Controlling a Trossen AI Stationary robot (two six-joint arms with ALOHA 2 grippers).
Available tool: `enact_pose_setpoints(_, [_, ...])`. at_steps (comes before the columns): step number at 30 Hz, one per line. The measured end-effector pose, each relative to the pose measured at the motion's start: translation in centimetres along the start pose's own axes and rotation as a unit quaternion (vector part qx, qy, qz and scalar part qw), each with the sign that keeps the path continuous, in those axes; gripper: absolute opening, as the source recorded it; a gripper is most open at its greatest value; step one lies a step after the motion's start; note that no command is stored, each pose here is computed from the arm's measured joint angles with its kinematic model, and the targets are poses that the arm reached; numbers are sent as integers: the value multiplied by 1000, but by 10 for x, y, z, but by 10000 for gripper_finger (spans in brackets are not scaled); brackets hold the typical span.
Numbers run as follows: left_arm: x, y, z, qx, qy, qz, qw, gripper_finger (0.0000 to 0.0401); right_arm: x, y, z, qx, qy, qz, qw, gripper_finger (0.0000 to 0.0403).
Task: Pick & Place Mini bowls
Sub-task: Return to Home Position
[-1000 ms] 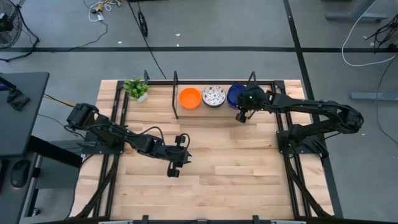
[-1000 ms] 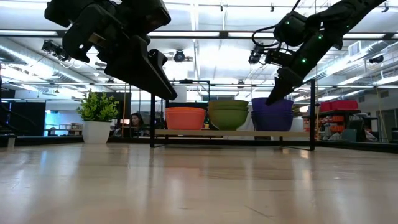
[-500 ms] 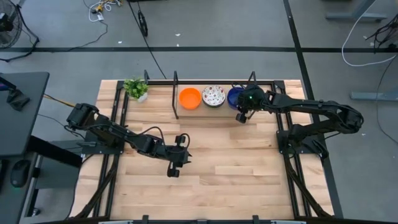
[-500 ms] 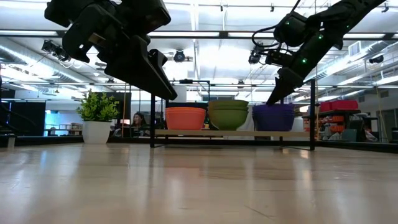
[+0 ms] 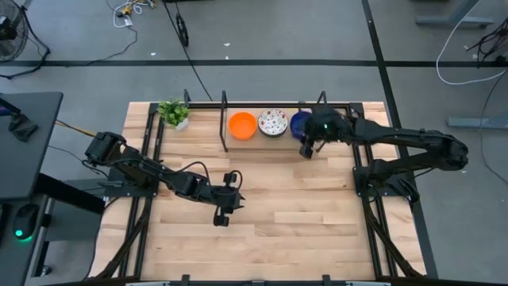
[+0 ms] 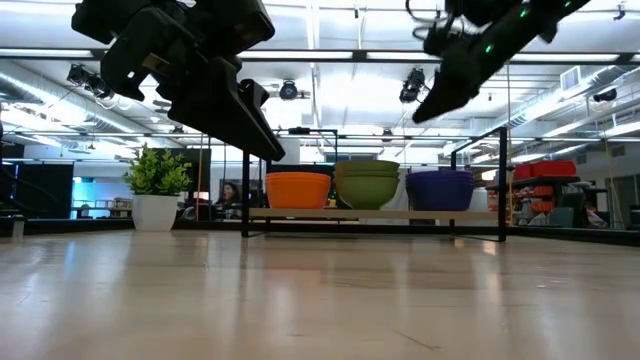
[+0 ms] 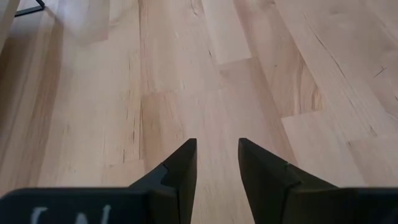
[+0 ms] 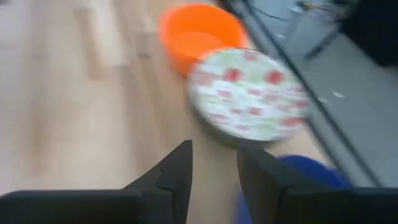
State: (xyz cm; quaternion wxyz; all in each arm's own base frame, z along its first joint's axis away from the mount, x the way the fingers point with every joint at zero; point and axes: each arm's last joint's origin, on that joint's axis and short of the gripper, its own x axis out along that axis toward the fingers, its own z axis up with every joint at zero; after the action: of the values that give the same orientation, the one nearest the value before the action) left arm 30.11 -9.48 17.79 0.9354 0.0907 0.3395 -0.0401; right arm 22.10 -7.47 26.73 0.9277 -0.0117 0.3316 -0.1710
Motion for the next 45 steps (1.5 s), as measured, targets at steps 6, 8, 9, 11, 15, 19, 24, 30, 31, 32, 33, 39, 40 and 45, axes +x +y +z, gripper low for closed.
enact_pose_setpoints(6, [0, 0, 0, -1, 0, 0, 1000, 122, -25, 50, -1, 0, -8, 94, 996, 103])
enact_pose_setpoints(8, [0, 0, 0, -3, 0, 0, 1000, 122, -35, 67, -4, -3, -1, 128, 992, 95])
enact_pose_setpoints(9, [0, 0, 0, -4, 0, 0, 1000, 122, -40, 74, -6, -6, 2, 144, 990, 92])
enact_pose_setpoints(11, [0, 0, 0, -5, 0, 0, 1000, 122, -51, 88, -10, -21, 4, 176, 984, 84])
enact_pose_setpoints(15, [0, 0, 0, -13, 0, 0, 1000, 122, -73, 106, -17, -69, -23, 222, 972, 71])
enact_pose_setpoints(19, [0, 0, 0, -13, 0, 0, 1000, 122, -90, 102, -32, -68, -75, 211, 972, 57])
enact_pose_setpoints(24, [0, 0, 0, -13, 1, 0, 1000, 122, -102, 82, -57, -34, -150, 183, 971, 41])
enact_pose_setpoints(30, [0, 1, 0, -13, 1, 1, 1000, 122, -118, 52, -81, 0, -285, 165, 944, 28])
enact_pose_setpoints(31, [0, 1, 0, -14, 0, 2, 1000, 122, -120, 48, -85, 1, -296, 167, 940, 25])
enact_pose_setpoints(32, [1, 2, 0, -12, 1, 3, 1000, 122, -123, 44, -88, 2, -310, 168, 936, 22])
enact_pose_setpoints(33, [1, 3, 0, -11, 1, 5, 1000, 122, -126, 41, -91, 4, -324, 170, 931, 20])
enact_pose_setpoints(39, [2, 9, 0, -17, 0, 13, 1000, 122, -135, 30, -105, 12, -378, 190, 906, 3])
enact_pose_setpoints(40, [2, 10, 0, -18, 1, 15, 1000, 122, -134, 30, -107, 14, -386, 191, 902, 3])
enact_pose_setpoints(45, [3, 14, 0, -22, 1, 20, 1000, 122, -111, 37, -117, 8, -397, 193, 897, 2])
